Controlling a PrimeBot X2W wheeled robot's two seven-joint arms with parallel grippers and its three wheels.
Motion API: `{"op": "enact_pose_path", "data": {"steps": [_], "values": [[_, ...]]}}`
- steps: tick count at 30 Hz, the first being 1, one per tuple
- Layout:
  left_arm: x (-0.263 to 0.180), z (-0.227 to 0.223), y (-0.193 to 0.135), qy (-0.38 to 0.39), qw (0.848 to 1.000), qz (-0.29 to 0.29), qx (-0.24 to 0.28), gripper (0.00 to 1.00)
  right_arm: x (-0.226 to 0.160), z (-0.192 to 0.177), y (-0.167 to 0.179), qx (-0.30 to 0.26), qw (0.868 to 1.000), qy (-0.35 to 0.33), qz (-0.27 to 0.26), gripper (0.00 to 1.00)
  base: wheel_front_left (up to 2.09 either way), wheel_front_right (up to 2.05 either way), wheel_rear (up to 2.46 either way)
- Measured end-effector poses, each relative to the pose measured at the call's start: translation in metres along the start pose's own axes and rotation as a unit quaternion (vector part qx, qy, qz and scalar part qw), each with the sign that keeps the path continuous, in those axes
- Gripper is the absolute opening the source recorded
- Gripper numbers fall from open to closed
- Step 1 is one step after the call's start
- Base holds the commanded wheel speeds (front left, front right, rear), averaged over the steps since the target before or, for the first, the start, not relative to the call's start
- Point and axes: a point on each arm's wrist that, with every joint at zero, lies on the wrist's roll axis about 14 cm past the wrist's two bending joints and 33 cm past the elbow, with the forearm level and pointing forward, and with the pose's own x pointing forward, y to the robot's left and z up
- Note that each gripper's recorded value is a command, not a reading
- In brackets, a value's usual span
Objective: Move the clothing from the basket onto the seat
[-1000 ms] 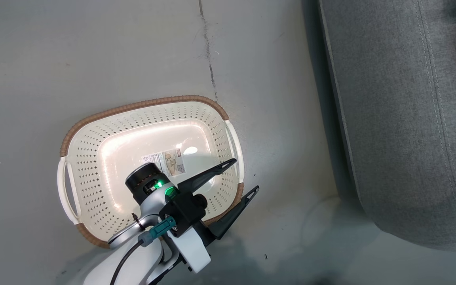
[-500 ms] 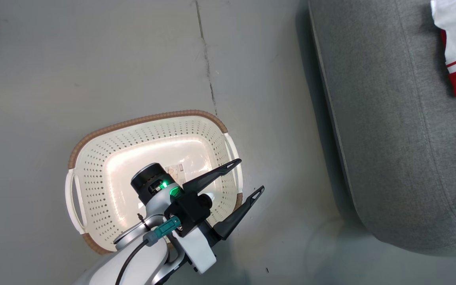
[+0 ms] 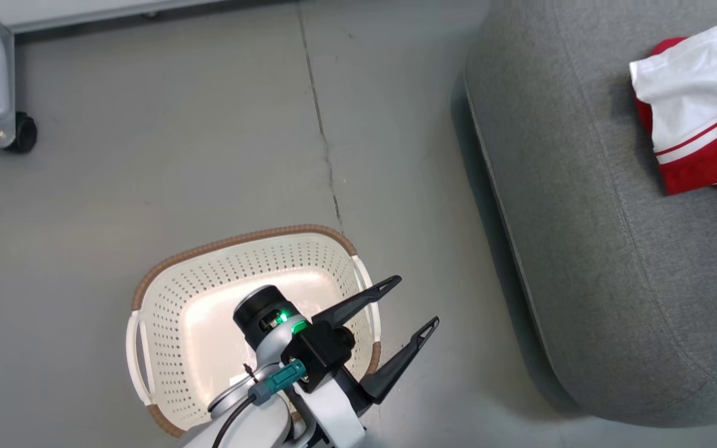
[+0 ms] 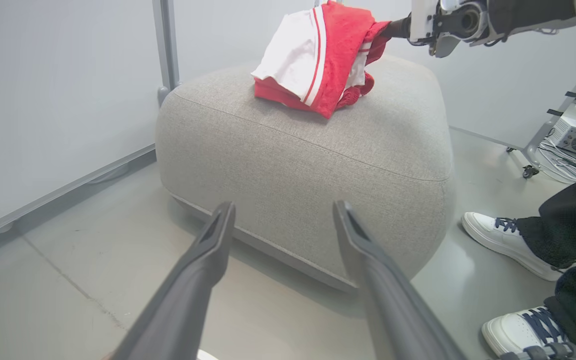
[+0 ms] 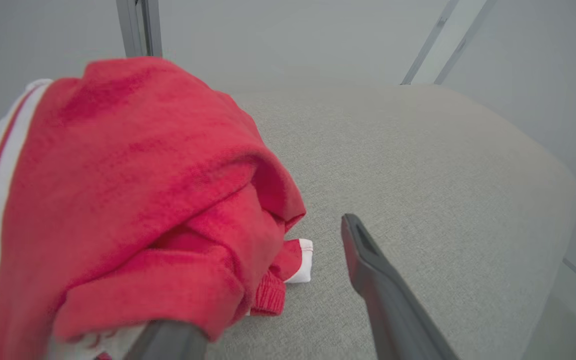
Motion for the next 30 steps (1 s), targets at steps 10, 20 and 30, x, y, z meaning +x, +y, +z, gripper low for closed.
{"op": "enact_pose_path", "data": {"steps": [10, 20, 30], "values": [[-0.003, 0.029, -0.030, -0.027, 1.000, 0.002, 0.013, 1.00, -0.030, 0.006, -0.014, 0.014, 1.000, 0.024, 0.011, 1.00, 0.00, 0.00, 0.00], [-0.007, 0.053, -0.056, -0.054, 0.998, 0.007, 0.027, 1.00, -0.067, -0.008, -0.038, 0.030, 0.996, 0.083, 0.020, 1.00, 0.00, 0.00, 0.00], [-0.012, 0.063, -0.067, -0.069, 0.997, 0.016, 0.029, 1.00, -0.091, -0.029, -0.032, 0.075, 0.981, 0.170, 0.061, 1.00, 0.00, 0.00, 0.00]]}}
